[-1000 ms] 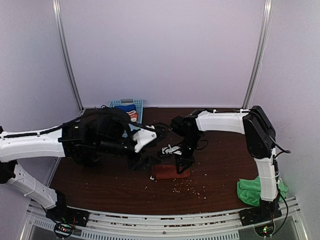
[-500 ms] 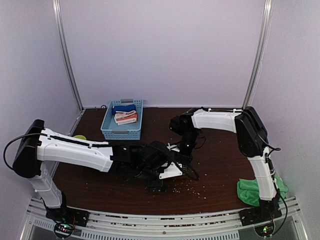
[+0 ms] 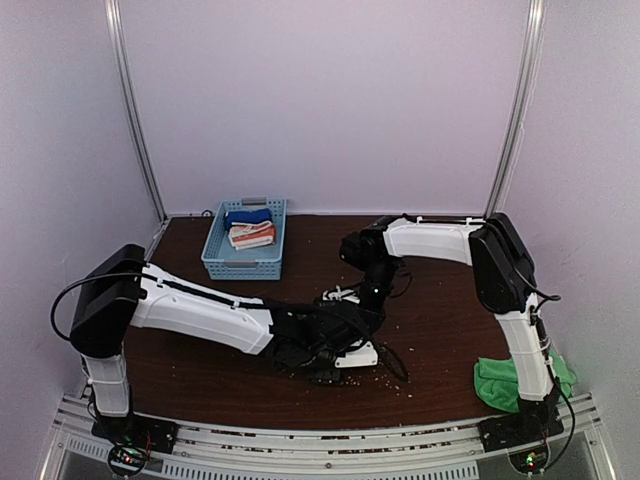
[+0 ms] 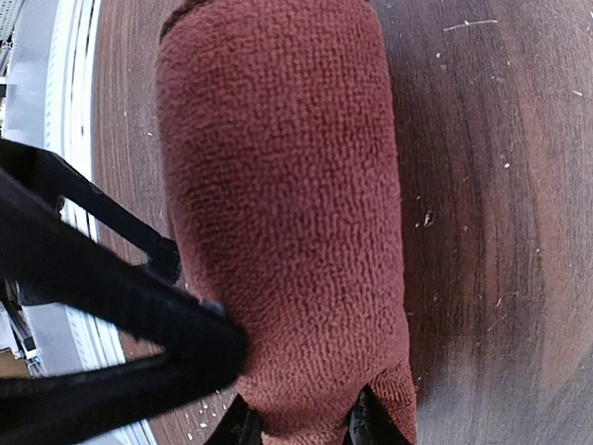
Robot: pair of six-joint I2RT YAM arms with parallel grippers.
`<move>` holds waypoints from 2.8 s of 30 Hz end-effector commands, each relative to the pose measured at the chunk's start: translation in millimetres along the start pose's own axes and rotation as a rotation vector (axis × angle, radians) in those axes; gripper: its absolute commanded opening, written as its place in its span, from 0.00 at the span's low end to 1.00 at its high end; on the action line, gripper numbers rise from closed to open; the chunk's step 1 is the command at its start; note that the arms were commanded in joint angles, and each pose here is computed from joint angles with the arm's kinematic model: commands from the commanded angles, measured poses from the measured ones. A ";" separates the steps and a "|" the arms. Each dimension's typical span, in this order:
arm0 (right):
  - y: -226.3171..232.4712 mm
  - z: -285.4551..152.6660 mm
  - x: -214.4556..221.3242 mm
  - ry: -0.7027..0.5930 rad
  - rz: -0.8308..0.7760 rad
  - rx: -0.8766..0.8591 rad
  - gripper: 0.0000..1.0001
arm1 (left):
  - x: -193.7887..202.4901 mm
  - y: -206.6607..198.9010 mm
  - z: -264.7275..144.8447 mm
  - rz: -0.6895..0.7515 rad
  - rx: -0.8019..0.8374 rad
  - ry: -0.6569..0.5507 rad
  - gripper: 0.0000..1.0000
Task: Roll the towels
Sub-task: Roll the towel at the center of the board, then pick up the towel from the center of the board.
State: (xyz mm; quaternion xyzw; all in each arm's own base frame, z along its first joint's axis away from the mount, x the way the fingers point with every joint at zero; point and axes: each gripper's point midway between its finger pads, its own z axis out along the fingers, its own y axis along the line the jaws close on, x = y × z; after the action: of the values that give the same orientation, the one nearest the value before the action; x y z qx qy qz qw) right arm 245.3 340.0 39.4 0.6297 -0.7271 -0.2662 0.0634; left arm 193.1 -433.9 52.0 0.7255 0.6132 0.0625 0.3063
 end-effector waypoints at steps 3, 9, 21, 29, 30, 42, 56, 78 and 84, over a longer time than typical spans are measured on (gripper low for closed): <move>-12.6 52.7 44.0 0.186 0.056 -0.047 0.26 | -18.2 27.9 -7.8 0.001 -0.074 -0.032 0.77; -5.8 51.7 41.9 0.175 0.063 -0.124 0.26 | -4.8 29.6 4.3 0.014 -0.085 0.023 0.79; -11.3 46.3 44.2 0.145 0.115 -0.162 0.26 | 6.5 24.0 30.8 -0.019 0.023 0.029 0.62; 0.6 19.9 28.9 0.071 0.054 -0.140 0.37 | 3.1 12.4 31.8 -0.065 0.141 -0.016 0.46; 0.4 18.1 27.5 0.066 0.052 -0.134 0.37 | 3.8 12.2 32.2 -0.069 0.140 -0.013 0.48; -16.2 41.5 42.4 0.101 0.218 -0.187 0.27 | -1.7 38.6 6.5 -0.073 -0.059 -0.015 0.76; -17.8 31.5 36.1 0.057 0.229 -0.189 0.32 | -5.0 22.8 22.5 -0.061 -0.017 0.002 0.62; -14.2 35.9 43.8 0.036 0.244 -0.247 0.41 | 17.4 5.0 54.2 -0.071 0.096 0.065 0.41; -8.7 -35.4 22.5 -0.103 0.154 -0.120 0.61 | 13.0 8.8 47.4 -0.077 0.108 0.036 0.29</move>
State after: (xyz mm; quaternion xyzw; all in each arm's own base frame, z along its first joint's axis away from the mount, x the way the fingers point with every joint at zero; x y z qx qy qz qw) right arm 245.8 328.3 42.0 0.5173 -0.7484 -0.3945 0.1289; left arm 228.2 -443.5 29.1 0.7102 0.6432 0.0498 0.2819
